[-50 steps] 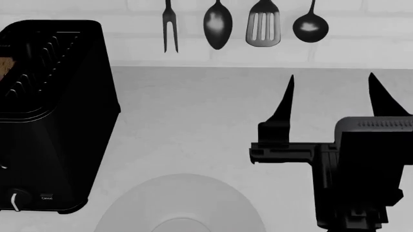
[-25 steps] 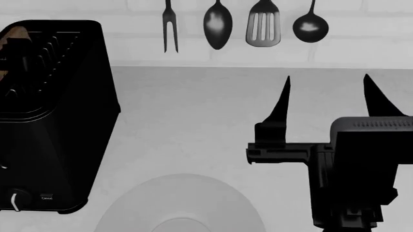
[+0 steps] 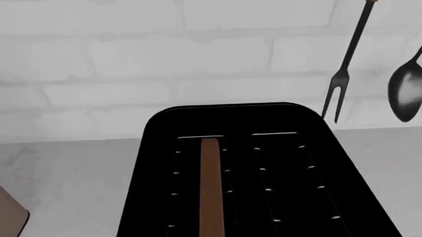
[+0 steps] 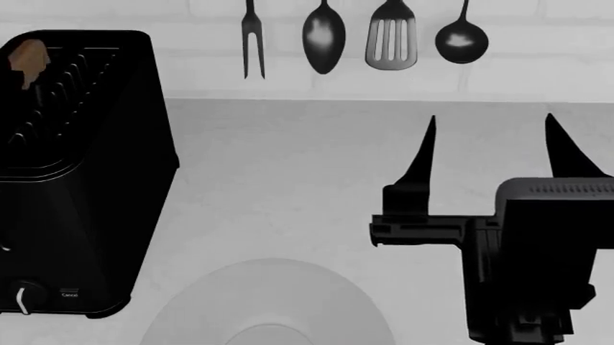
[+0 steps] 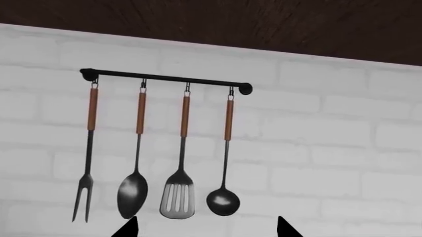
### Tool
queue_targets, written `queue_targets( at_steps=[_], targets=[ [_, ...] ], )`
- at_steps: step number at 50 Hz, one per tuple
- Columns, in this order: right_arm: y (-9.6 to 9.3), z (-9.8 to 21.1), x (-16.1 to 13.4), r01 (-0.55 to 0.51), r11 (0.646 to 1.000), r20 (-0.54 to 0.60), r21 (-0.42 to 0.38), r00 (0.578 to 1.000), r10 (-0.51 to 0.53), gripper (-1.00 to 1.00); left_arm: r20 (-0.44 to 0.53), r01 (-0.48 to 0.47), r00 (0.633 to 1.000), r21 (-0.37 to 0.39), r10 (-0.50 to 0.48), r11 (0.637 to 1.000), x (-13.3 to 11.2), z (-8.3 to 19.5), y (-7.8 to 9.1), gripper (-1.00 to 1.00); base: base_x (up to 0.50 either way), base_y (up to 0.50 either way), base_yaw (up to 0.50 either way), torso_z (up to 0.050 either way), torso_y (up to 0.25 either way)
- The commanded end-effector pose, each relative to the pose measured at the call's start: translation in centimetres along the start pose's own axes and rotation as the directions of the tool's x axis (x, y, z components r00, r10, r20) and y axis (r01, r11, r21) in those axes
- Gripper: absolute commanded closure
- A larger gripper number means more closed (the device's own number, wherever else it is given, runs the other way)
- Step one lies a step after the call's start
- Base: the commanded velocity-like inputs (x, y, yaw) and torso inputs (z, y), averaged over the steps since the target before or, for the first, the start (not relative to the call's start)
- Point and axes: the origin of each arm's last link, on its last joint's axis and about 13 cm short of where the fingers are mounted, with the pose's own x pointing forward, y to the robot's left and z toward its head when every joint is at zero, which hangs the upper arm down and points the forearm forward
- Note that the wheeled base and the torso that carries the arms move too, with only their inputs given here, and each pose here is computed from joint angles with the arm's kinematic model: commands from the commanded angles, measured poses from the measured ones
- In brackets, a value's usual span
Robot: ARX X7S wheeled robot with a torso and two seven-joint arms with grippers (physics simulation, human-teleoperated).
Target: Place the toasted item on a plate.
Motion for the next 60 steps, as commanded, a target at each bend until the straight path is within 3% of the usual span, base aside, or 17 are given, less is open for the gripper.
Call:
queue_targets(
  at_steps=[1, 38, 52, 60],
  targets=[
    [-0.1, 0.0, 0.0, 0.005, 1.0, 0.001, 0.001, 1.0, -0.005, -1.0, -0.019, 0.0, 1.0, 0.011, 0.0, 1.0, 0.0, -0.1, 0.0, 1.0, 0.0, 0.0, 0.0, 0.0, 0.0],
    [0.0, 0.2, -0.1, 0.003, 1.0, 0.013, 0.018, 1.0, -0.003, -1.0, 0.087, -0.012, 0.996, 0.089, 0.004, 0.996, -3.4, 5.3, -0.5, 1.0, 0.0, 0.0, 0.0, 0.0, 0.0],
    [-0.2, 1.0, 0.0, 0.001, 1.0, 0.03, 0.023, 1.0, -0.002, -1.0, 0.171, -0.016, 0.985, 0.111, -0.004, 0.994, -6.1, 8.2, -0.9, 1.0, 0.0, 0.0, 0.0, 0.0, 0.0],
    [-0.3, 1.2, -0.2, 0.01, 1.0, 0.032, 0.024, 0.999, -0.011, -1.0, 0.197, 0.025, 0.979, 0.154, -0.055, 0.988, -7.7, 7.9, -2.0, 1.0, 0.0, 0.0, 0.0, 0.0, 0.0]
  ],
)
